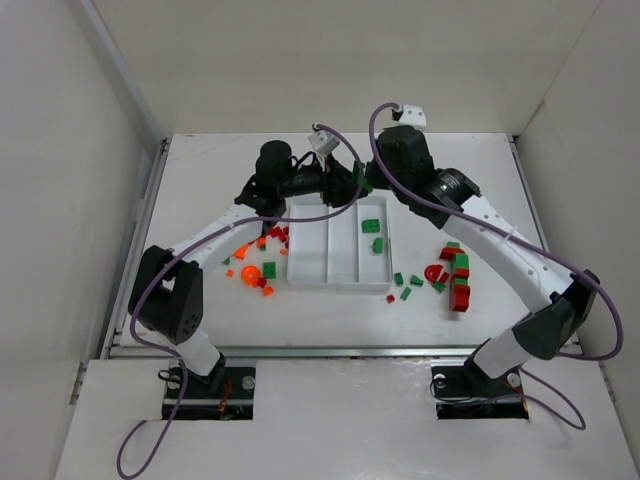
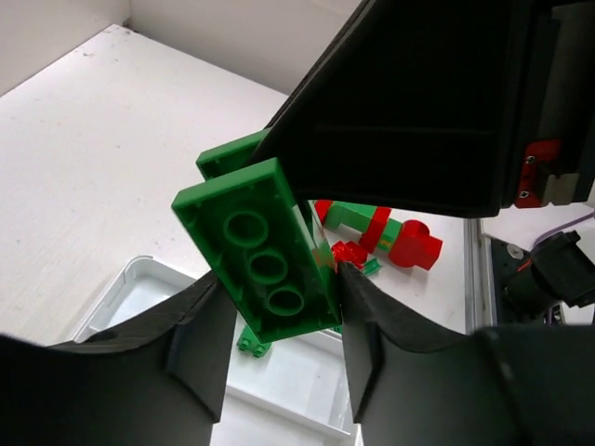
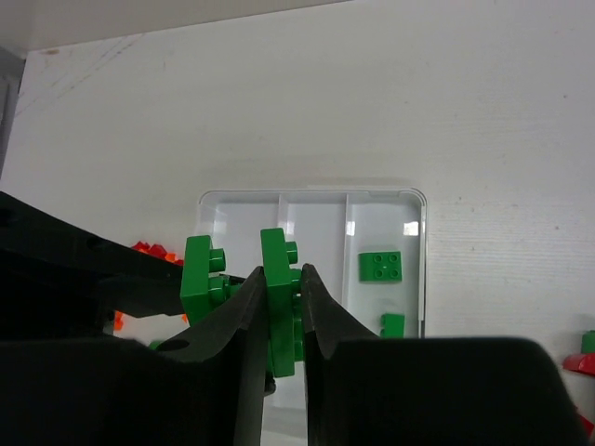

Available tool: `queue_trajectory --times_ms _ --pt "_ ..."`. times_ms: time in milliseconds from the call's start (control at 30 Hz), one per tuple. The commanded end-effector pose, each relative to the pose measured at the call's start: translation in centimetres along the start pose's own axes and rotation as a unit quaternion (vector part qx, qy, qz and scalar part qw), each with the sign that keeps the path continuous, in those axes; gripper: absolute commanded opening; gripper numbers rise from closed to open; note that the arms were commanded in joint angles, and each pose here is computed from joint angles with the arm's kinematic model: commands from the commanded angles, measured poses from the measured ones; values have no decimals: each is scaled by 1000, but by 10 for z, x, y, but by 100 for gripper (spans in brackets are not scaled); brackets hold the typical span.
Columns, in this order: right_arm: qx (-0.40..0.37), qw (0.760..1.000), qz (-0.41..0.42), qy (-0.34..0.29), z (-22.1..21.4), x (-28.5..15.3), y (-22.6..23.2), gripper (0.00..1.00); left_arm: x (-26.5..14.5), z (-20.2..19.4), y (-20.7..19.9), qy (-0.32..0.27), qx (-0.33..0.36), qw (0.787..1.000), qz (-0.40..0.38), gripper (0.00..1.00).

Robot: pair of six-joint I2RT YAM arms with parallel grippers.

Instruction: Sort the legos into containers by color

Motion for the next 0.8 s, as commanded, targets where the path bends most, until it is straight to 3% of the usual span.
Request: queue_trajectory --times_ms 0,200,367,567,767 --pt "25 999 38 -24 13 -12 12 0 3 18 1 -24 25 999 -2 37" --pt "18 999 35 -8 -1 -8 5 0 1 18 13 -25 -8 998 53 0" --pt "4 1000 -5 -6 -12 -3 -10 0 -7 16 26 -16 -29 995 99 0" --pt "44 996 -52 63 -30 40 -67 0 -22 12 31 -9 -38 992 120 0" --pt "40 993 -78 74 -38 57 -90 0 -27 20 27 -12 -30 992 125 0"
Point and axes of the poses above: each gripper's point midway between its finger pads, its own x axis out along the fingers, its own y axis along the line the jaws close on, z = x × y, the point moved 6 cm from there along -x, back along the fingers, and after that the axes turned 13 degrees about x, right-handed, at the moved point
